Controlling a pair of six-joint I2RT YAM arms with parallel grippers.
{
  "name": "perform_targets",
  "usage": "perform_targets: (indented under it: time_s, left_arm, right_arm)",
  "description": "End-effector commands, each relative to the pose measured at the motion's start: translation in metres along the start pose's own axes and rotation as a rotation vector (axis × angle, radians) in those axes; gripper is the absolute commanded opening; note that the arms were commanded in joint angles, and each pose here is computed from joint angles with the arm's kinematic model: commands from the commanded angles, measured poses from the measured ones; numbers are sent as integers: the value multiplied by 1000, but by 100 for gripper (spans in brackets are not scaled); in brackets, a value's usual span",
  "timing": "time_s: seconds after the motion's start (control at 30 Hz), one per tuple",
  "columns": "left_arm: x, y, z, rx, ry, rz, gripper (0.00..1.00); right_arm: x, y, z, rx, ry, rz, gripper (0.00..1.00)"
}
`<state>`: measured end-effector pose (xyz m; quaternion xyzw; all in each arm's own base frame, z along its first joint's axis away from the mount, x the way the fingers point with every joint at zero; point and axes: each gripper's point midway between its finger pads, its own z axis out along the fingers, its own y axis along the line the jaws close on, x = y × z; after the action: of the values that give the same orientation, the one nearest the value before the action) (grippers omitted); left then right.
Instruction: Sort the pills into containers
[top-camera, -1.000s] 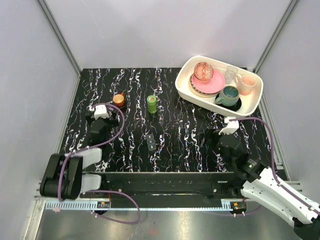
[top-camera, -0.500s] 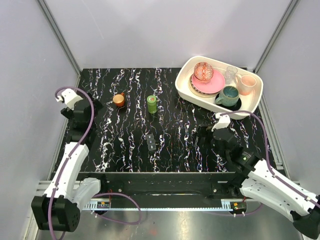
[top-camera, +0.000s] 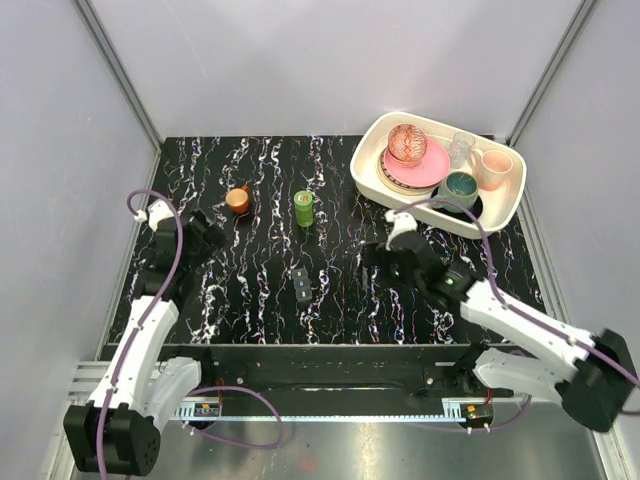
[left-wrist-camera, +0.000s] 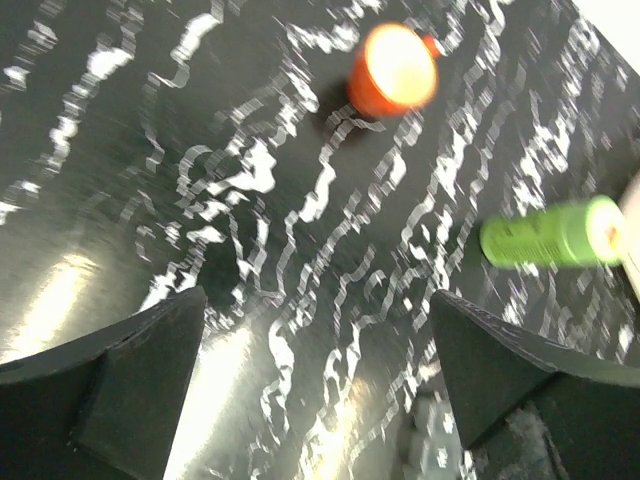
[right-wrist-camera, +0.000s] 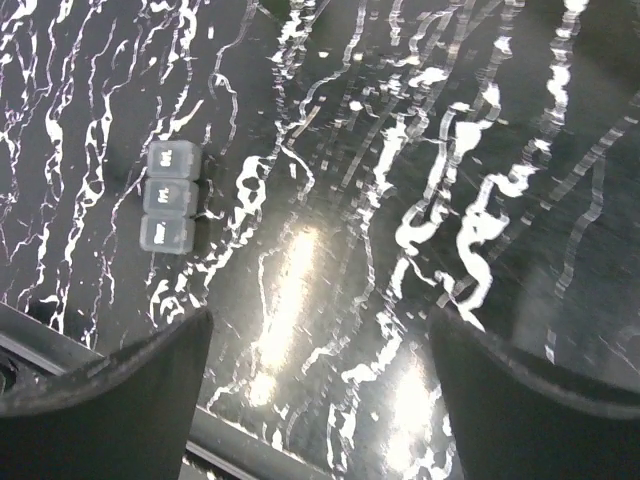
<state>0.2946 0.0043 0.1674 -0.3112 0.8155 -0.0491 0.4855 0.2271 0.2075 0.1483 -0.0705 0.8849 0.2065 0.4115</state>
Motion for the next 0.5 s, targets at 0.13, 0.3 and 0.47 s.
perform_targets:
  time_s: [0.13,0.3,0.47]
  left_arm:
    - [72,-48,-40,239,224,144,99]
    - [87,-63,-74,367,216,89,99]
    - [90,-57,-96,478,183,37,99]
  right_arm:
    - [27,80,55,-238,224,-98,92]
    - [27,129,74,-288,214,-147,92]
    - [30,142,107,-202,236,-138,88]
